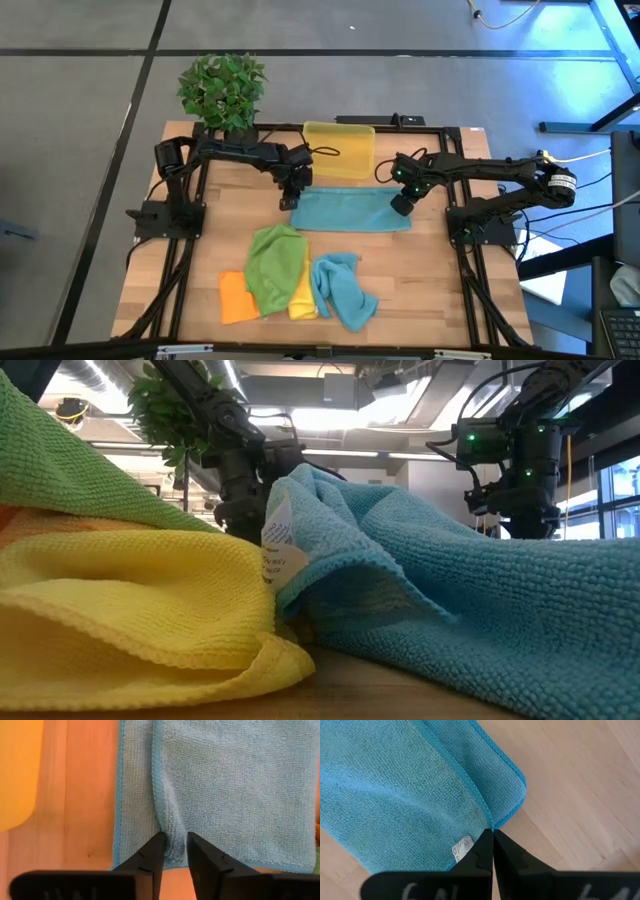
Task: Fold microfiber towels
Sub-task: Fold the left blue microfiber towel
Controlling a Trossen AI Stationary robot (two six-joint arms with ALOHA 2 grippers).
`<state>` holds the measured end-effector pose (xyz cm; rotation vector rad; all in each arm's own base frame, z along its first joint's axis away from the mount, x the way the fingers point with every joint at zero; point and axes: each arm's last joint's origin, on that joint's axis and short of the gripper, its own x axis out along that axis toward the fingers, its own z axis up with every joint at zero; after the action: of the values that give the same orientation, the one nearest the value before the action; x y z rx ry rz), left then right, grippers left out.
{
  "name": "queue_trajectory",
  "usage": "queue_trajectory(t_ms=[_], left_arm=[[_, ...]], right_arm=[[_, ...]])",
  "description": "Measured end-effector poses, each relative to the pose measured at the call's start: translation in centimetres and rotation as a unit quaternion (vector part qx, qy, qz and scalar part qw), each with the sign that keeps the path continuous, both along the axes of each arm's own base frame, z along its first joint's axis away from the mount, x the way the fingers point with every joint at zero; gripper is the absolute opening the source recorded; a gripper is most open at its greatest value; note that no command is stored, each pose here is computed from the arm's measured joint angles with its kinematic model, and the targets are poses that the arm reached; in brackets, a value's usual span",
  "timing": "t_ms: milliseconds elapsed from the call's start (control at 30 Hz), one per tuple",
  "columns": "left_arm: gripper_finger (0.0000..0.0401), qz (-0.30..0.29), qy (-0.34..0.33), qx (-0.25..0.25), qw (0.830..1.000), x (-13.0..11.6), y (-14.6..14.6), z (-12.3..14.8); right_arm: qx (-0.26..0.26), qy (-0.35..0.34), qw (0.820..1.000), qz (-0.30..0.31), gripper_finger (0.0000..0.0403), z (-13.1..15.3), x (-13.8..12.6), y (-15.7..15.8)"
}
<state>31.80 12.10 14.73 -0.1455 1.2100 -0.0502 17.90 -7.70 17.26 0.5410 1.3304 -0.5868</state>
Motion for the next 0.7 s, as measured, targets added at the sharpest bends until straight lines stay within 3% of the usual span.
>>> queue_trajectory(t_ms=[233,400,700], left_arm=[[0.0004,-0.002,0.0,0.005,1.0,-0.1,0.2,0.0],[0.0001,0.003,0.004,0.026,1.0,-0.2,0.3,0.4],[0.0,0.009,-0.013,0.055,0.998,-1.1,-0.3,3.4]], right_arm=[[0.0,0.0,1.0,0.0,0.0005,0.0,0.0,0.0],[0.0,0.0,1.0,0.0,0.0005,0.0,0.0,0.0],[-0.004,-0.002,1.0,0.0,0.0005,0.0,0.0,0.0]])
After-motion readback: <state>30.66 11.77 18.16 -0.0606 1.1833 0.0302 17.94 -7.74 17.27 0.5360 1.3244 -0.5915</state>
